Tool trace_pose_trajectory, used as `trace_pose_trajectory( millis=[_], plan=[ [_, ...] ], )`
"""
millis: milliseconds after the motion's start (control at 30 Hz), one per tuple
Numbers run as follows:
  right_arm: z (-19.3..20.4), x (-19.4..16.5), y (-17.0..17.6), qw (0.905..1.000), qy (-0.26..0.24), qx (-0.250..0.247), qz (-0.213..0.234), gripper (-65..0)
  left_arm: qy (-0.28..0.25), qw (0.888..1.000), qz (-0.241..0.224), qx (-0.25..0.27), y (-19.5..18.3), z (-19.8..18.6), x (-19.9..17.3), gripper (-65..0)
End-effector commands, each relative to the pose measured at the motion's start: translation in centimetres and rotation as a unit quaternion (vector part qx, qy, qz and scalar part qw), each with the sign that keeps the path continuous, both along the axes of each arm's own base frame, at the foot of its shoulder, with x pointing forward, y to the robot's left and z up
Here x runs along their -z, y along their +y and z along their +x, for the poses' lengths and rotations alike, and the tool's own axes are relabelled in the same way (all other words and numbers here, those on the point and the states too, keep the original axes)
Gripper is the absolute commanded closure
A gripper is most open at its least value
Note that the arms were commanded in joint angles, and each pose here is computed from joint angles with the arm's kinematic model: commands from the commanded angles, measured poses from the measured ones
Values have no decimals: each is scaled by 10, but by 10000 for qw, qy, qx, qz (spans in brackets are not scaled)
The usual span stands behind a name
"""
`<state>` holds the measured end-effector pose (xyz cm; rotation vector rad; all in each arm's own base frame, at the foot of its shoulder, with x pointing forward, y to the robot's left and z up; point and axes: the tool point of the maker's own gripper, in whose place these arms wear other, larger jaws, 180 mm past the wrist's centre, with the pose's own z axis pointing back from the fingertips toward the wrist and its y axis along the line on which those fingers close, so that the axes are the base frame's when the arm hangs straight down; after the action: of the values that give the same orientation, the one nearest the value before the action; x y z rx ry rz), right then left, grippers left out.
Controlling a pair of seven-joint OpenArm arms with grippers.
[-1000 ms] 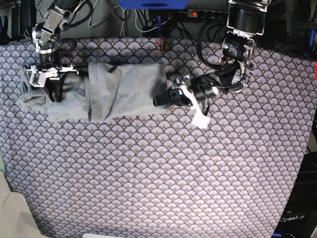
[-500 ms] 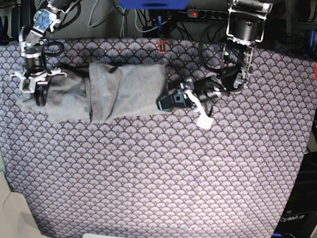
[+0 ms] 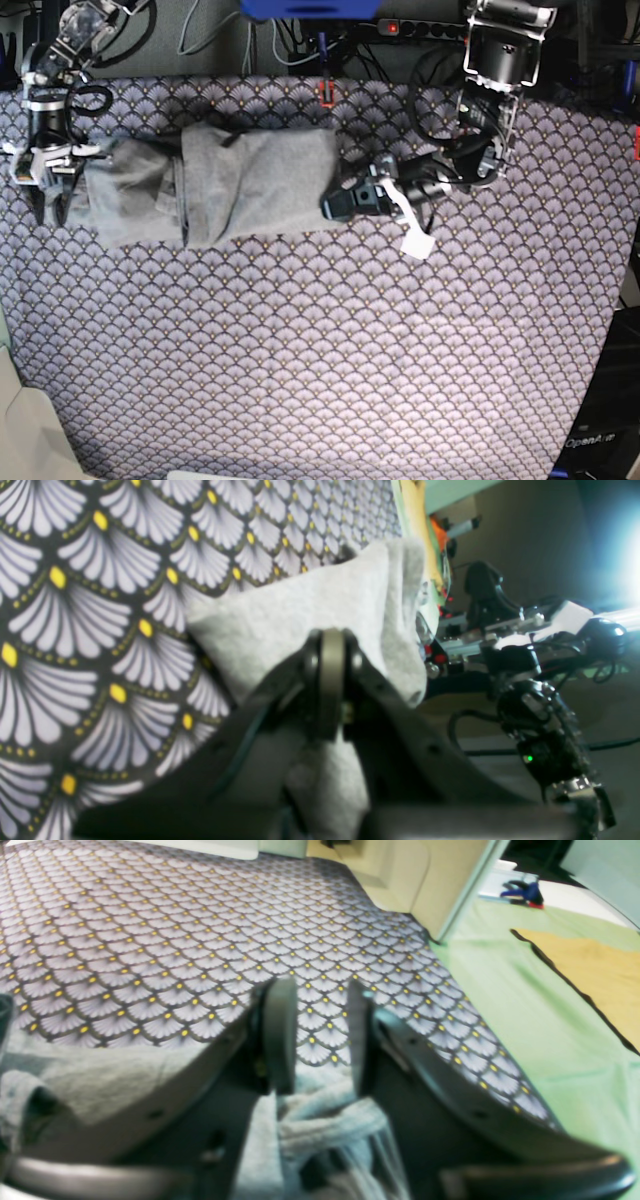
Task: Fold the T-shirt properly
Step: 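Fold the held strip end with the left gripper toward the right gripper, then release the left gripper and move the right gripper to the strip's other end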
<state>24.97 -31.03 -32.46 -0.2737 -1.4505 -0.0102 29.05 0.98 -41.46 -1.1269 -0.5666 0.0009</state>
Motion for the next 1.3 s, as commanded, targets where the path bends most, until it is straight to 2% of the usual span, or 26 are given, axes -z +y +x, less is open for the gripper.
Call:
trace_pose_trajectory(
  millis=[0,167,267,333,500,567,733,933,967,1100,1267],
  plan=[
    [2,-9,-6,9999,-71,56,-84,-259,56,9996,286,-45,10,4,5,0],
    [4,-2,-35,9979,569,266,125,-326,-493,9985,221,49,2,15,-28,0],
    [9,2,-48,9944,997,295,170,-328,-737,9971,145,89,-2,19,-45,0],
    [9,2,-56,9922,1191,328,184,-328,-712,9974,-35,133,-6,19,-52,0],
    [9,3,-58,9909,1283,352,220,-328,-819,9943,-687,24,-10,32,-82,0],
    [7,5,-57,9904,1313,354,236,-328,-801,9935,-811,53,-12,30,-86,0],
    [5,8,-55,9901,1316,386,312,-329,-561,9947,-681,523,-23,14,-76,0],
    [6,8,-45,9907,1243,387,405,-329,-383,9946,-205,943,-23,0,-57,0],
    [7,4,-44,9914,1199,373,365,-329,-320,9950,-110,944,-21,-1,-53,0],
    [9,0,-35,9925,1079,382,436,-329,524,9970,64,558,-14,0,-36,0],
    [13,-15,-27,9950,797,352,494,-329,908,9952,117,332,-10,4,-31,0]
  ],
)
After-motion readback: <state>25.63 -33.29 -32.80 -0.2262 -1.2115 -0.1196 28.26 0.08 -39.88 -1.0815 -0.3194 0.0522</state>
